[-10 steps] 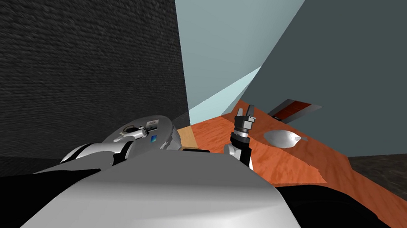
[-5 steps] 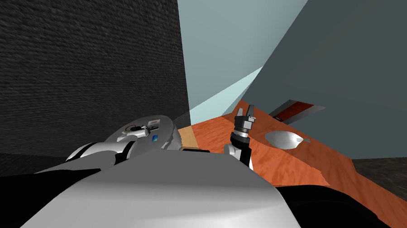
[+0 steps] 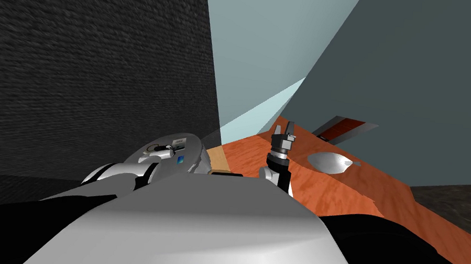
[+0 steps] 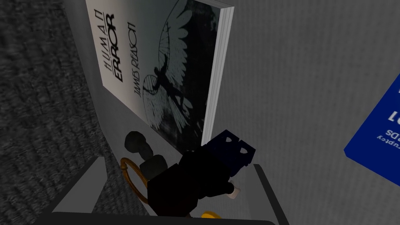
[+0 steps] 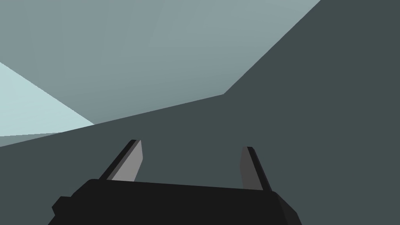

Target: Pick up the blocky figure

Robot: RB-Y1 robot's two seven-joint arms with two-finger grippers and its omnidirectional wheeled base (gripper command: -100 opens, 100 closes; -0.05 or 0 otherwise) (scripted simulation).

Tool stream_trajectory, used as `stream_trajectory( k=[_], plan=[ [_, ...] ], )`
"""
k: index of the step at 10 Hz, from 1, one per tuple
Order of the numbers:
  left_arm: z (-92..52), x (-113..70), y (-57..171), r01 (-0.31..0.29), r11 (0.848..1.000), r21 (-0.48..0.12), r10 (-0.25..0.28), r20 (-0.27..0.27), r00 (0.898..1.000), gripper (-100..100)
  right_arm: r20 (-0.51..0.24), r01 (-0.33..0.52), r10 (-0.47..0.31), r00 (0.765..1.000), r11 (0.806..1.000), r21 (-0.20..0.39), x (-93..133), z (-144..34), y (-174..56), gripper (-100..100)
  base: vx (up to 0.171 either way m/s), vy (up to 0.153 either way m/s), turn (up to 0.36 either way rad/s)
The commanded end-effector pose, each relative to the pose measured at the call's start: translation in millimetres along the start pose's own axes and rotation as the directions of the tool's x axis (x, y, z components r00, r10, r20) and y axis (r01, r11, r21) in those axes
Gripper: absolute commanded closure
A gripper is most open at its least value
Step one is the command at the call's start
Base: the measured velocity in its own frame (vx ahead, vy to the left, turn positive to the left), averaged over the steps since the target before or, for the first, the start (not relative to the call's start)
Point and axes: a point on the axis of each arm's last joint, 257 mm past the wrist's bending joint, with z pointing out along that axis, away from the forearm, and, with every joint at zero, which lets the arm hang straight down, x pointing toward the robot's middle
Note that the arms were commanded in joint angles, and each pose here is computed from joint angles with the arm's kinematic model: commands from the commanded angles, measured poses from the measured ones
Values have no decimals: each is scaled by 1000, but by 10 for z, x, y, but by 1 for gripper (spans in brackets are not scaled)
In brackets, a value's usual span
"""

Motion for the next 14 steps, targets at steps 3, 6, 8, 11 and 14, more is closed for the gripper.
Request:
stream_trajectory(
  k=[3, 6, 8, 11, 14],
  plan=[
    [4, 232, -38, -42, 999, 9, 42, -14, 999, -100, 0, 0, 0, 1000, 1000, 0, 0, 0, 0, 0, 2, 26, 56],
    [-28, 432, -346, -6, 998, 68, 10, -52, 999, -100, 0, 0, 0, 1000, 1000, 0, 0, 0, 0, 0, -3, 13, 9],
    [4, 231, -38, -4, 1000, 9, 4, -14, 1000, -100, 0, 0, 0, 1000, 1000, 0, 0, 0, 0, 0, 2, -1, -7],
    [1, 299, -123, -4, 1000, 27, 4, -23, 1000, 100, 0, 0, 0, 1000, 1000, 0, 0, 0, 0, 0, 0, 0, 0],
    [2, 297, -99, -4, 1000, 23, 5, -22, 1000, 100, 0, 0, 0, 1000, 1000, 0, 0, 0, 0, 0, 0, 0, 0]
  ],
)
